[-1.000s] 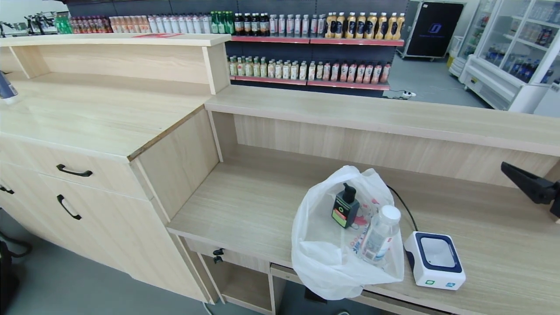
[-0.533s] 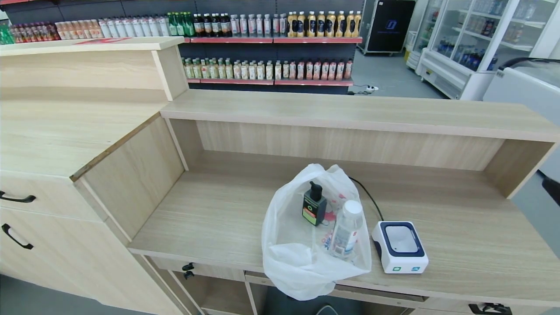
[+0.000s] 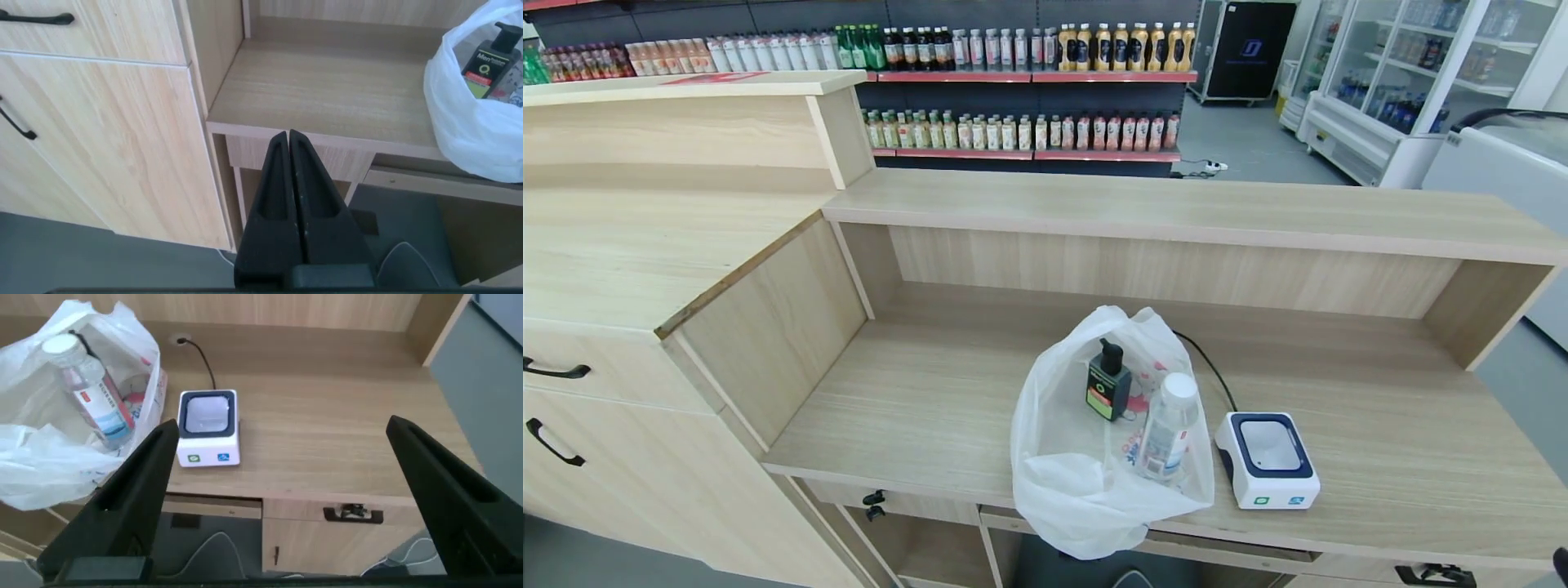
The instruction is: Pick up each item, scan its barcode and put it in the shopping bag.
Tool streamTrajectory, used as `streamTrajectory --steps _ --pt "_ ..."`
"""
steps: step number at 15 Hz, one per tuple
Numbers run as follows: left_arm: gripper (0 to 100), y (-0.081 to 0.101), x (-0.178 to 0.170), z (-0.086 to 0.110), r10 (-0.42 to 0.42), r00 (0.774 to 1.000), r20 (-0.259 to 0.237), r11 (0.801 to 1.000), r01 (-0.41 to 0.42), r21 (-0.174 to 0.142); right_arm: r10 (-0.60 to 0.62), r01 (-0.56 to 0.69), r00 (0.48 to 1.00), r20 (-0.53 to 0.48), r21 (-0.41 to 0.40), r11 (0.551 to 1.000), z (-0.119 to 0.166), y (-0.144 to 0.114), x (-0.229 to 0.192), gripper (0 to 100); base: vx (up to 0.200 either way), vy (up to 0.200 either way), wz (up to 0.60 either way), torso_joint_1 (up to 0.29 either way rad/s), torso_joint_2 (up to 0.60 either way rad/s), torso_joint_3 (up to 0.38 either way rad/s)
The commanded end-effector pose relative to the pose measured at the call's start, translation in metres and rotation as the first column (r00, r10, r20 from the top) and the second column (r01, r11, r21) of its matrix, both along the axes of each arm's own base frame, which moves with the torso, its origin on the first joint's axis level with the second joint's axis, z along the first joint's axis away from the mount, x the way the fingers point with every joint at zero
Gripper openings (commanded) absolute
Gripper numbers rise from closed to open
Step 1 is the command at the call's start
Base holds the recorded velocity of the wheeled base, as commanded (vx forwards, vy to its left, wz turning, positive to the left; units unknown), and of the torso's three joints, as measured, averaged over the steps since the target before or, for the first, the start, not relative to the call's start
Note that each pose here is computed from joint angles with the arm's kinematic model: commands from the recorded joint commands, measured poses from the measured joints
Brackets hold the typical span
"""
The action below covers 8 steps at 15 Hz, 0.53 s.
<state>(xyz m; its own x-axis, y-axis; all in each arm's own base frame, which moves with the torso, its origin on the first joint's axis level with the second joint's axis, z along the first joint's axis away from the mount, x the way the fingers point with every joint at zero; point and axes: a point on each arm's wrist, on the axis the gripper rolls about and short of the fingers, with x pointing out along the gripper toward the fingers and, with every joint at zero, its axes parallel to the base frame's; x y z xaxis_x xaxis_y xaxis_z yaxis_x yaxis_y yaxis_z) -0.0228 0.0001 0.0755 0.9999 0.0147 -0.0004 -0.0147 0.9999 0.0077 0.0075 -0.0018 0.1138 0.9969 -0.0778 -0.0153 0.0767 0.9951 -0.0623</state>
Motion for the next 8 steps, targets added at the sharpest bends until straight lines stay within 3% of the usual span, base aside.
streamTrajectory --steps 1,8 --pt "0 0.0000 0.0000 0.0000 0.001 1.000 0.000 1.000 -0.001 0.000 0.022 -0.024 0.997 0.068 0.020 1.000 -0.0260 0.0008 -0.0258 100 0.000 0.000 0.00 0.000 0.00 0.000" --pt "0 0.0000 0.0000 0.0000 0.001 1.000 0.000 1.000 -0.001 0.000 0.022 -0.027 0.994 0.107 0.051 0.998 -0.0294 0.0004 -0.0307 100 0.000 0.000 0.00 0.000 0.00 0.000"
